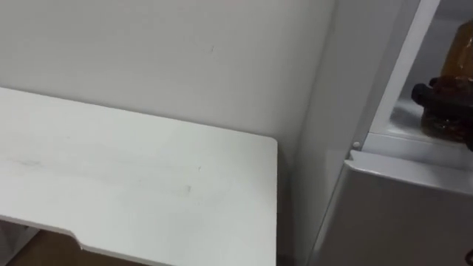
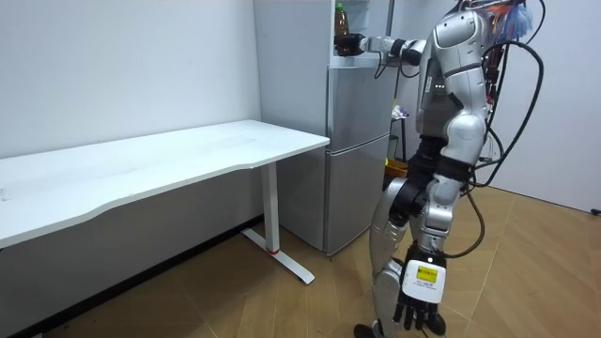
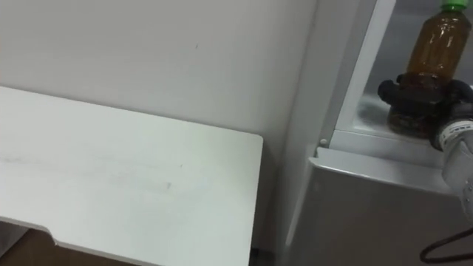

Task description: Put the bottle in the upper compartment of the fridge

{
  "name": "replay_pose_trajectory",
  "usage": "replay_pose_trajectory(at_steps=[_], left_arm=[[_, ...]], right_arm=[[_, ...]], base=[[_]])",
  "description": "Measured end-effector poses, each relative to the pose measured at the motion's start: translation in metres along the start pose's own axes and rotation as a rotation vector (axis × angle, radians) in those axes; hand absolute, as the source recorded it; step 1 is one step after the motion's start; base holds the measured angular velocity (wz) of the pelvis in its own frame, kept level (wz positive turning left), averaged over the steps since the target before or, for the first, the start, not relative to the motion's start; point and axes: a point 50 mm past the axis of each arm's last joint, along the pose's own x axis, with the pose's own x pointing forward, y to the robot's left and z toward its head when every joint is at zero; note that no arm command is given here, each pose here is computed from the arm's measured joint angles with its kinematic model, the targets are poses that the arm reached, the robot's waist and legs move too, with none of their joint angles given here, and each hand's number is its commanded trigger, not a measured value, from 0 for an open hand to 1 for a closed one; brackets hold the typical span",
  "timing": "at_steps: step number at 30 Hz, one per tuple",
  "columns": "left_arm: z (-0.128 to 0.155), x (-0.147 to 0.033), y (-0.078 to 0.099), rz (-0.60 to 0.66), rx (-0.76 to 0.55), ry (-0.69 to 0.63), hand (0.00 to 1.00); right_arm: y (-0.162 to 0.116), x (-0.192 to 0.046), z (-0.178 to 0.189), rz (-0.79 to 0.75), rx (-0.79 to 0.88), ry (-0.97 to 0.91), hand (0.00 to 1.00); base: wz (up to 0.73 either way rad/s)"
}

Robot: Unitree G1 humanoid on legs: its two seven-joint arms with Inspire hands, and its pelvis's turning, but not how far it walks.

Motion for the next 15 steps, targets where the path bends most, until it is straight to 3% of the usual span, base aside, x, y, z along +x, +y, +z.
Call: replay_pose_trajectory(at_steps=[15], left_arm=[[0.0065, 0.0001, 0.0061, 0.003, 0.049, -0.018, 0.0]], right_arm=[[-0.0059, 0.0012, -0.0078, -0.028, -0.032, 0.003, 1.0]], base=[[0.06]])
